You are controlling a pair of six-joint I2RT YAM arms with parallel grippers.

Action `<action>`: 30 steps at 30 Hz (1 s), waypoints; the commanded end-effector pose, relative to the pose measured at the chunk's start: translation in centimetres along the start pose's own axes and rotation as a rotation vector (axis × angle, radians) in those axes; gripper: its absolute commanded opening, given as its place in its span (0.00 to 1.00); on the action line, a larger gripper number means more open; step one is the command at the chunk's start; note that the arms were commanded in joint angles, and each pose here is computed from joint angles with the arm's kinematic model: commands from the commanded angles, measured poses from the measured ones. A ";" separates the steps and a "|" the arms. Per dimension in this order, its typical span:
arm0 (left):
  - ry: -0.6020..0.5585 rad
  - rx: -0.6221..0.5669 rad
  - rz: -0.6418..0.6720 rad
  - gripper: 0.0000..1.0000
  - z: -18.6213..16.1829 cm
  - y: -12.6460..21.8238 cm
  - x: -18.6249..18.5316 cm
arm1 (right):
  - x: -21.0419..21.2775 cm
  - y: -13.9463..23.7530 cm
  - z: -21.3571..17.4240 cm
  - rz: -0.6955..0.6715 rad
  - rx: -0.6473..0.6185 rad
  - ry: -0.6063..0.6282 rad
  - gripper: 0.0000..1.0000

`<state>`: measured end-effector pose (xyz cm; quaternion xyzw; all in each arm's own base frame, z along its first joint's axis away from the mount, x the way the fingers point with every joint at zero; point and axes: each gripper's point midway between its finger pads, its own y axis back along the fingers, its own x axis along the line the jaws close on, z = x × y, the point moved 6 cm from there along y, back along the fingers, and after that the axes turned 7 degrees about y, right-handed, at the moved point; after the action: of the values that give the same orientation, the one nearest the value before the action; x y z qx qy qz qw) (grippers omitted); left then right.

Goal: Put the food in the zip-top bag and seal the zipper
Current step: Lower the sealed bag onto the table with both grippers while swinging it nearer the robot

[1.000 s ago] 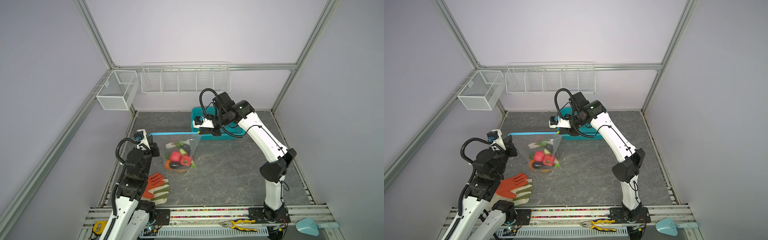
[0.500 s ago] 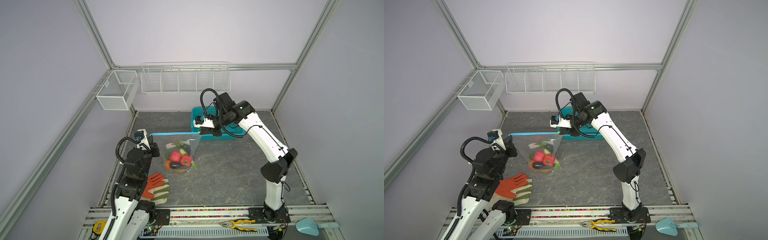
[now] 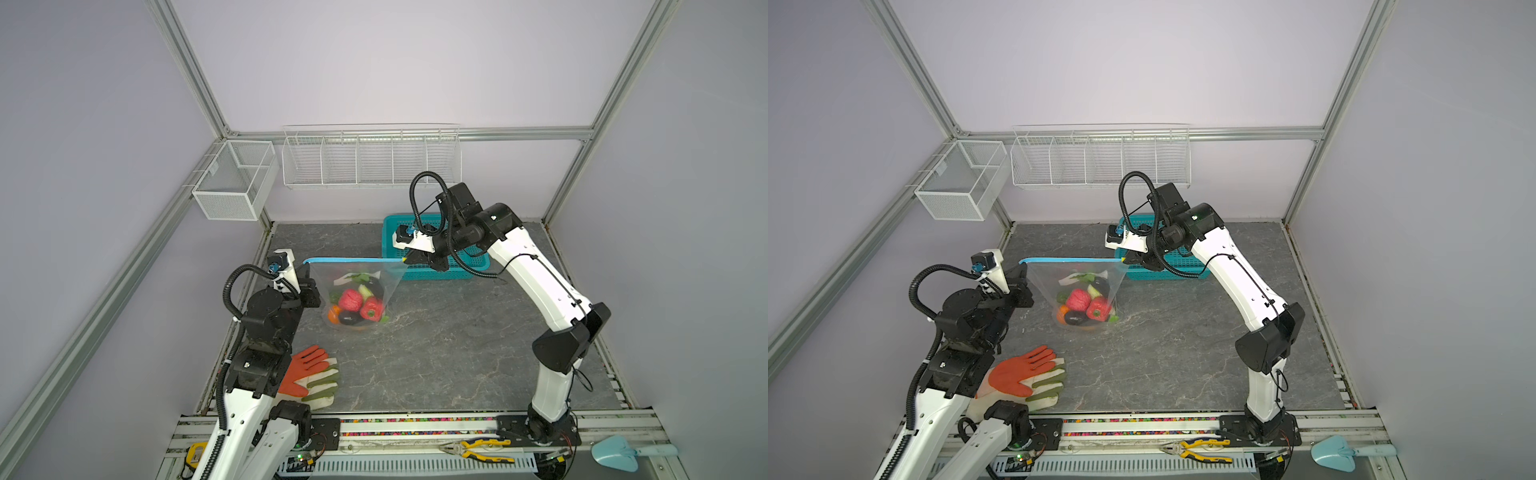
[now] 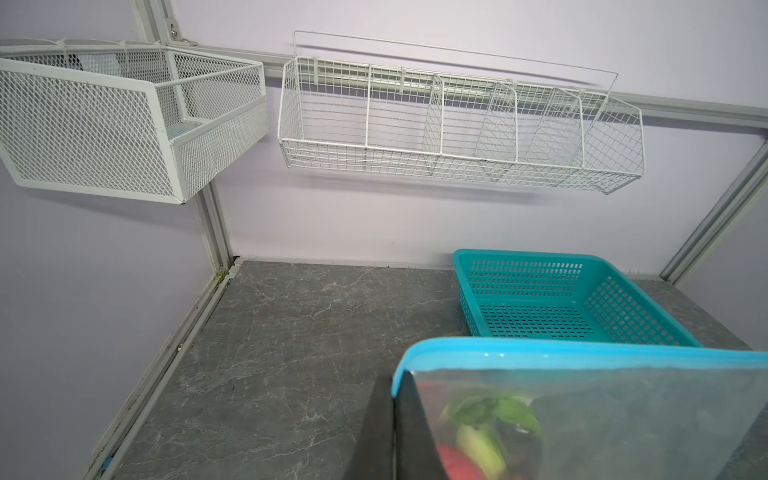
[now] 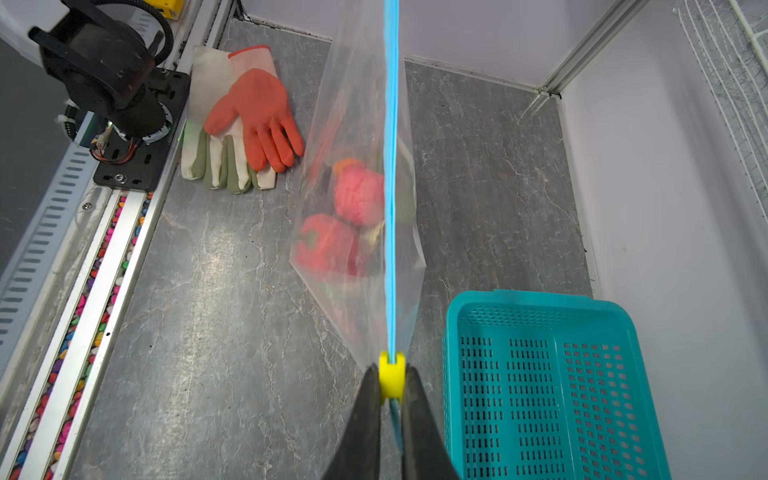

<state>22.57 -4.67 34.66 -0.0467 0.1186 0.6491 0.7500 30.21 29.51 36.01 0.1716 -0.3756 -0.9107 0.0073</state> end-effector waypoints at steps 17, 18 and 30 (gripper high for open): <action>0.011 -0.098 -0.079 0.00 4.5 2.7 -1.4 | 10.2 3.8 6.2 -0.077 -0.161 -0.214 0.06; 0.006 -0.089 -0.092 0.00 4.4 2.6 -1.5 | 10.9 3.6 6.4 -0.071 -0.179 -0.248 0.06; 0.057 0.154 -0.325 0.00 -0.1 -4.0 -4.3 | 14.9 2.4 3.8 -0.103 -0.288 -0.568 0.06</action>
<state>24.67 -8.34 35.32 -0.0119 0.1622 0.5413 0.8250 14.81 28.64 34.00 -0.0390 -0.2733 -0.9567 -0.0919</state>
